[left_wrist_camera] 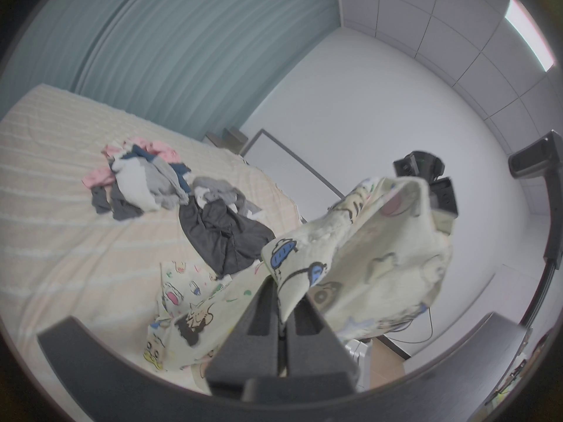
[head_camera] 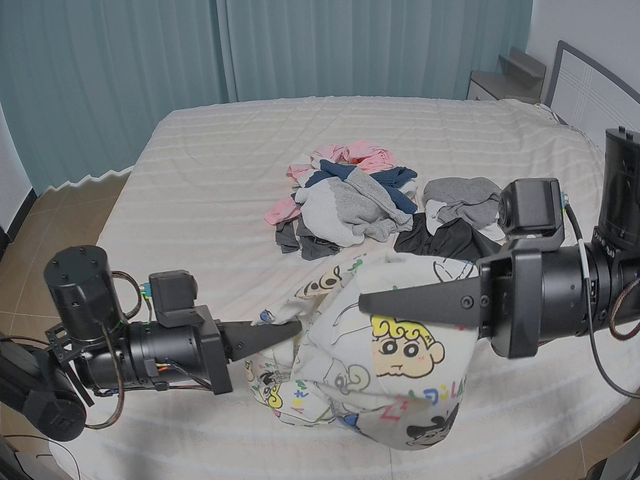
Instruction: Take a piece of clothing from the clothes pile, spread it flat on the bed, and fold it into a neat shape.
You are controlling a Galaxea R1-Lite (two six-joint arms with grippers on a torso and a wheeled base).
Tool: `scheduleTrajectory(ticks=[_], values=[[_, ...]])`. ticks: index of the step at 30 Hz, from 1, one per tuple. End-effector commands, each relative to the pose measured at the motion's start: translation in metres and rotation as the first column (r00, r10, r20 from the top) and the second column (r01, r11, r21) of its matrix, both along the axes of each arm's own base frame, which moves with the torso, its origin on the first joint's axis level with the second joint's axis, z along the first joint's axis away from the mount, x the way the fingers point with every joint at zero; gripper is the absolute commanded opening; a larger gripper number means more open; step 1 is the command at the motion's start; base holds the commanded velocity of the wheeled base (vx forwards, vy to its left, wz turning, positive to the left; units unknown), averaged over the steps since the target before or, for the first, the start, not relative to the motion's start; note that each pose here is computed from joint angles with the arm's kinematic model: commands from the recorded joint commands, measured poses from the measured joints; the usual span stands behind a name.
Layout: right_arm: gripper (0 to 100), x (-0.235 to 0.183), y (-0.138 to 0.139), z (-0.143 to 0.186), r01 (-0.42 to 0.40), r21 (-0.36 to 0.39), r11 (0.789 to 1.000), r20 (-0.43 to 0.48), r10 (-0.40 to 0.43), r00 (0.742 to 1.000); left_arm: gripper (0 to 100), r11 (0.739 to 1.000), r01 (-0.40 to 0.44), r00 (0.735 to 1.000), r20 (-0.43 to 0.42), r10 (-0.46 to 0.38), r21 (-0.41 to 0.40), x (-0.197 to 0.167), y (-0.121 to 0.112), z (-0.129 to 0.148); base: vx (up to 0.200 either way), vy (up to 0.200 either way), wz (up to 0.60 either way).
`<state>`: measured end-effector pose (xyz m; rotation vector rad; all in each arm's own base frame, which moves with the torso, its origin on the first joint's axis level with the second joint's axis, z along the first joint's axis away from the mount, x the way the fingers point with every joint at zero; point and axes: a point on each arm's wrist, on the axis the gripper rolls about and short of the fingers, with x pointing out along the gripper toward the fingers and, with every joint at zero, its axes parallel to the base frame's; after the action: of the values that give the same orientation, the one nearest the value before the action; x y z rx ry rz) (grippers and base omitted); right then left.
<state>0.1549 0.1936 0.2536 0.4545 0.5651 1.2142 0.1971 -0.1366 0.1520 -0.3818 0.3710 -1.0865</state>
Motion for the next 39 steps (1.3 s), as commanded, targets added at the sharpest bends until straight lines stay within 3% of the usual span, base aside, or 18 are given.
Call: scheduleTrajectory(ticks=[1, 7, 14, 22, 28, 39], values=[[0, 0.016, -0.006, -0.005, 0.065, -0.015, 0.998, -0.011, -0.065, 0.998, 0, 0.994, -0.084, 0.990, 0.108, 0.091, -0.067, -0.017, 0.024, 0.029, 0.000, 0.000, 0.00], [0, 0.040, -0.009, -0.010, 0.134, -0.031, 0.990, -0.023, -0.135, 0.991, 0, 0.974, -0.176, 0.962, 0.186, 0.200, -0.140, -0.031, 0.034, 0.052, 0.000, 0.000, 0.00], [0, 0.065, -0.005, -0.013, 0.195, -0.021, 0.981, -0.014, -0.196, 0.981, 0, 0.948, -0.149, 0.963, 0.178, 0.204, -0.281, -0.055, 0.047, 0.080, 0.000, 0.000, 0.00], [0, 0.077, 0.003, -0.022, 0.216, -0.009, 0.976, 0.001, -0.216, 0.976, 0, 0.937, -0.165, 0.950, 0.204, 0.235, -0.308, -0.066, 0.058, 0.085, 0.000, 0.000, 0.00], [0, 0.076, 0.004, -0.021, 0.211, 0.004, 0.977, 0.013, -0.212, 0.977, 0, 0.930, -0.229, 0.941, 0.180, 0.287, -0.287, -0.063, 0.066, 0.076, 0.000, 0.000, 0.00], [0, 0.075, 0.006, -0.025, 0.202, -0.008, 0.979, 0.006, -0.202, 0.979, 0, 0.932, -0.226, 0.943, 0.177, 0.283, -0.283, -0.073, 0.071, 0.070, 0.000, 0.000, 0.00]])
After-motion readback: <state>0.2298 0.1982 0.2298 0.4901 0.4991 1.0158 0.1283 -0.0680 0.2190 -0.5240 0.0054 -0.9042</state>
